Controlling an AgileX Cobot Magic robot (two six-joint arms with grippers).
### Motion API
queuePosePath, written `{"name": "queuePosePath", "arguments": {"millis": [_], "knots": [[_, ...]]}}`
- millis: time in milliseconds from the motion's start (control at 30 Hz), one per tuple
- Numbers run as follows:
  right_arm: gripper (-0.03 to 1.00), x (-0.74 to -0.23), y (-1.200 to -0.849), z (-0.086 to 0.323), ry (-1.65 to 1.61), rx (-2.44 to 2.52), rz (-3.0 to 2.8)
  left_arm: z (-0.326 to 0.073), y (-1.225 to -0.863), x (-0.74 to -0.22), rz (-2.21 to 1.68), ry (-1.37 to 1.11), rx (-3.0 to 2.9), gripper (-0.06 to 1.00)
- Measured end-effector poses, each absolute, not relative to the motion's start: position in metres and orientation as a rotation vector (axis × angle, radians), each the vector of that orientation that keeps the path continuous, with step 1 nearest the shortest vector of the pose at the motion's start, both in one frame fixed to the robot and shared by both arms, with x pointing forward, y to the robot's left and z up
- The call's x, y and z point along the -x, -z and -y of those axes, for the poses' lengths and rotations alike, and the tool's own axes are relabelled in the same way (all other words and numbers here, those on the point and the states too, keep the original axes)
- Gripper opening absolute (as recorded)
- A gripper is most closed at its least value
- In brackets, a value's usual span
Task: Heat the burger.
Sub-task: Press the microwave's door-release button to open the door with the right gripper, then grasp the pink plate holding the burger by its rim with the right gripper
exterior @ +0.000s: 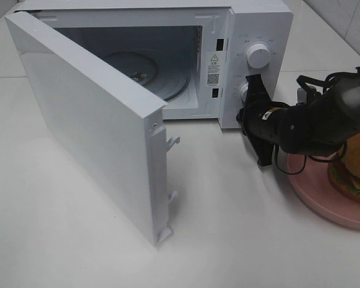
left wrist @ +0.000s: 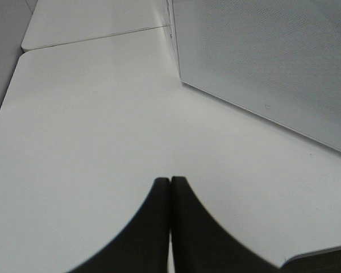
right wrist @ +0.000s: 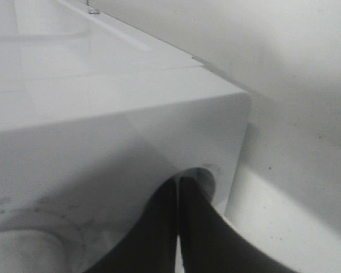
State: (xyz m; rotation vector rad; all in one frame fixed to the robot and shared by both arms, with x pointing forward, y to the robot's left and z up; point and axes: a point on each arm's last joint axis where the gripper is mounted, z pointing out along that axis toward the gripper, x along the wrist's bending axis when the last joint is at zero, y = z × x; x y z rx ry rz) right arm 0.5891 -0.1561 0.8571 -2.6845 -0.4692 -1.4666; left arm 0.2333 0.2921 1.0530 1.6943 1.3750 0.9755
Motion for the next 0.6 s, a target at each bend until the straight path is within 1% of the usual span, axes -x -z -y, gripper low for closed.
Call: {"name": "queuePosePath", "arguments": {"millis": [33,267,333,400,600], "knots": [[0.02,-0.588,-0.865,0.156,1.446,2.689,0.492,-0.292,-1.053,-0.233,-1.375,-0.976,-1.694,0.00],[0.03,-0.579,-0.872,0.159,1.443,2.690,0.536,-0.292,-1.053,-0.233,-1.375,-0.976,-1.694,0.00],[0.04,-0.573,-0.877,0.160,1.463,2.678,0.571,-0.292,-1.053,-0.233,-1.375,-0.976,-1.694,0.00],[0.04,-0.561,-0.892,0.164,1.528,2.640,0.680,-0.292,-1.053,-0.233,-1.375,-0.976,-1.694,0.00],[0.04,-0.536,-0.902,0.174,1.545,2.636,0.870,-0.292,-1.053,-0.233,-1.375,-0.976,-1.694,0.00]]}}
